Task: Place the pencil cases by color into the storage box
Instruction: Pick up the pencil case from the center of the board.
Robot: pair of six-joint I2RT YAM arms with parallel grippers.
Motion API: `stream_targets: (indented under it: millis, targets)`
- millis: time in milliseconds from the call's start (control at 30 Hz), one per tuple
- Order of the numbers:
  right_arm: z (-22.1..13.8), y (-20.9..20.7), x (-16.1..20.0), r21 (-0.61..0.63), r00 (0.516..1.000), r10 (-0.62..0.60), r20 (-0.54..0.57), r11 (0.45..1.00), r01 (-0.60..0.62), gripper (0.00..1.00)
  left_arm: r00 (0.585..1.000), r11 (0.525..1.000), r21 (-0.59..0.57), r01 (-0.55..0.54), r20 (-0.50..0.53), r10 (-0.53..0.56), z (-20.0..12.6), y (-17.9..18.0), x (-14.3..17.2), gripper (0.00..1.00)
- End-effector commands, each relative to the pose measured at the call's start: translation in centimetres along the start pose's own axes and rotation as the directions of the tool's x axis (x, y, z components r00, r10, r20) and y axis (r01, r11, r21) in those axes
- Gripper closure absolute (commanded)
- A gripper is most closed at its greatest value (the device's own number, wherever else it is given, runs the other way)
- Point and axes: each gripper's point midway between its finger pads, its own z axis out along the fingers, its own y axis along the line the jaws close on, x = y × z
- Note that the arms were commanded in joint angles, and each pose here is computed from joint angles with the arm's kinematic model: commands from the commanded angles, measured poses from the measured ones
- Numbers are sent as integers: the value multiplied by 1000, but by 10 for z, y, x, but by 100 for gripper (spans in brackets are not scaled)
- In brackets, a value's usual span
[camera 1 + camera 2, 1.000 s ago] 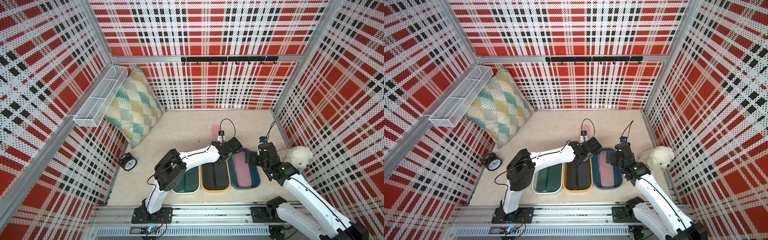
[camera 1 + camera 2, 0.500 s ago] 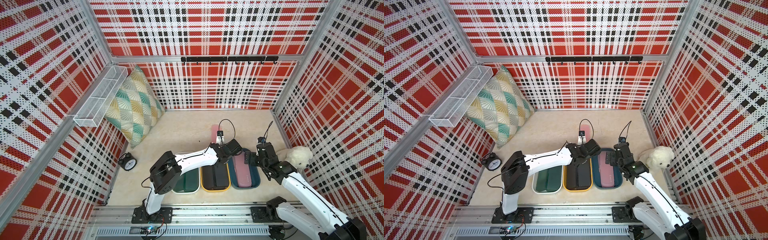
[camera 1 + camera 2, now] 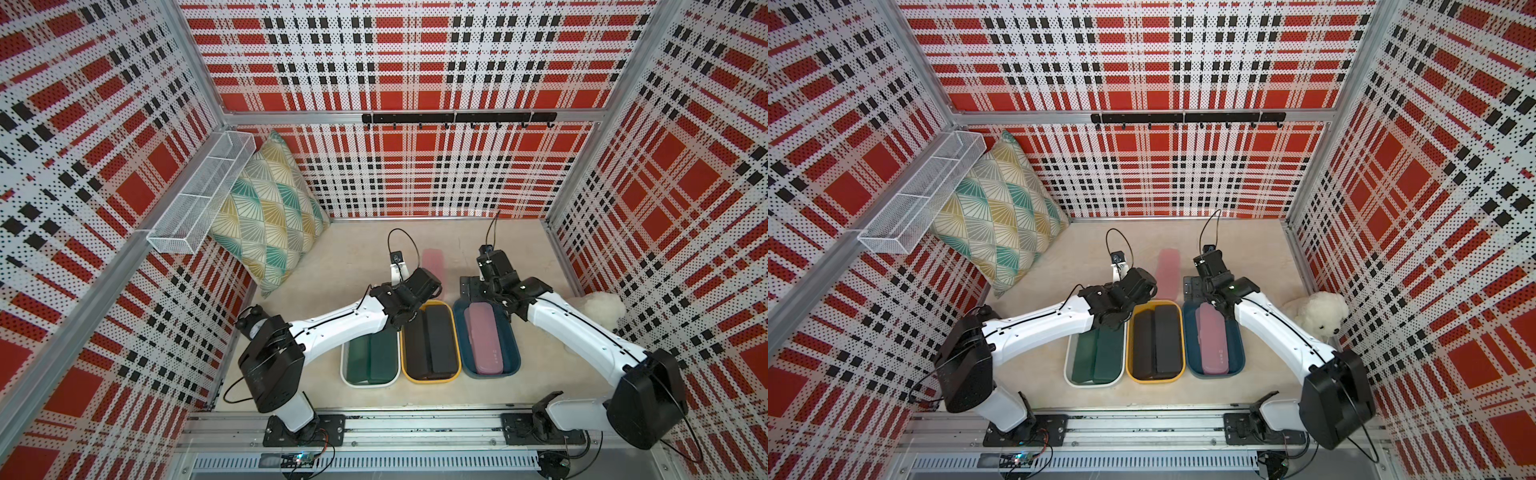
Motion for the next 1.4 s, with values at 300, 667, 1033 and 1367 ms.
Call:
stream_targets:
  millis: [300, 667, 1033, 1367]
  targets:
    - [56, 58, -38, 2, 999, 21, -36, 1000, -21, 0, 996, 986, 153, 59, 51, -68, -7, 22, -31, 12]
    - [111, 86, -56, 36, 993, 90, -82, 995, -88, 0, 991, 967, 233, 99, 66, -117, -11, 39, -40, 11]
    - [148, 88, -58, 129, 988, 91, -123, 989, -75, 0, 992, 957, 273, 101, 46, -117, -9, 42, -39, 11]
    - [169, 83, -49, 91, 978, 64, -199, 995, -47, 0, 992, 955, 275, 107, 29, -119, -5, 48, -34, 11]
